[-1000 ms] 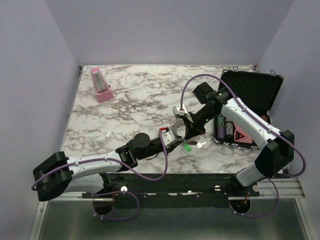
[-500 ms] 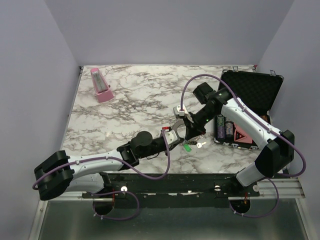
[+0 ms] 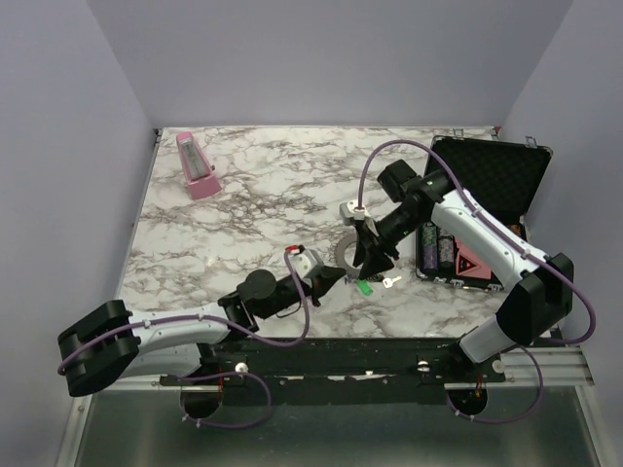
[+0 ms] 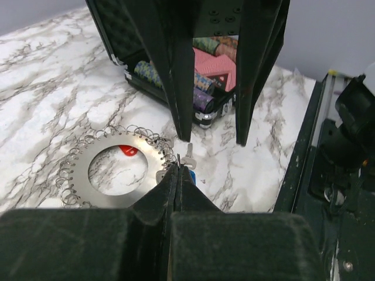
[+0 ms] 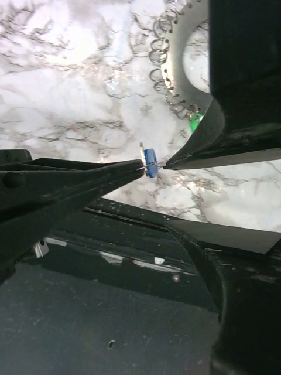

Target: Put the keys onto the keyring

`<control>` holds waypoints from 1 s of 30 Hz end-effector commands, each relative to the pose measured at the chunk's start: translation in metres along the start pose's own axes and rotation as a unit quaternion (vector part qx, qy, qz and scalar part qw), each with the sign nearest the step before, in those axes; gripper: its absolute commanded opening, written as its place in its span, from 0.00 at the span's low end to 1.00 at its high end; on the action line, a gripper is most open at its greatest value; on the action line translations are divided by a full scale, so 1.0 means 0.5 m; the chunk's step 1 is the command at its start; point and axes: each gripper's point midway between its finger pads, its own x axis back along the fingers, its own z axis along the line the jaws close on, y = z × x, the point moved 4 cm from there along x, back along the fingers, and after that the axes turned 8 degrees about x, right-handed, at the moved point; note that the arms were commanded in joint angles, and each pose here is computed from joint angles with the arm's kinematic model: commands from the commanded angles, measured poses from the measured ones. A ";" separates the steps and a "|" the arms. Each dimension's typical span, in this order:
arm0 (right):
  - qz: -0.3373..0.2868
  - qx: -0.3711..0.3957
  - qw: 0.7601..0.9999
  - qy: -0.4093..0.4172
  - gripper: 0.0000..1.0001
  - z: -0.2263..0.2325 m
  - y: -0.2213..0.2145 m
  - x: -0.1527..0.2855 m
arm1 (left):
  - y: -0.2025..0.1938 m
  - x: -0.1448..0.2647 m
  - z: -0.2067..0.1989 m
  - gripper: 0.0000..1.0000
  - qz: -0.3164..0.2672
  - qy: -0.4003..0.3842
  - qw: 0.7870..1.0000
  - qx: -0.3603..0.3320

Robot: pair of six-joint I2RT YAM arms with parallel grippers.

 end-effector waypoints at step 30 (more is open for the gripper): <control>-0.263 0.042 0.962 0.057 0.34 0.007 0.038 -0.025 | 0.114 0.054 -0.045 0.00 -0.236 -0.088 0.968 0.005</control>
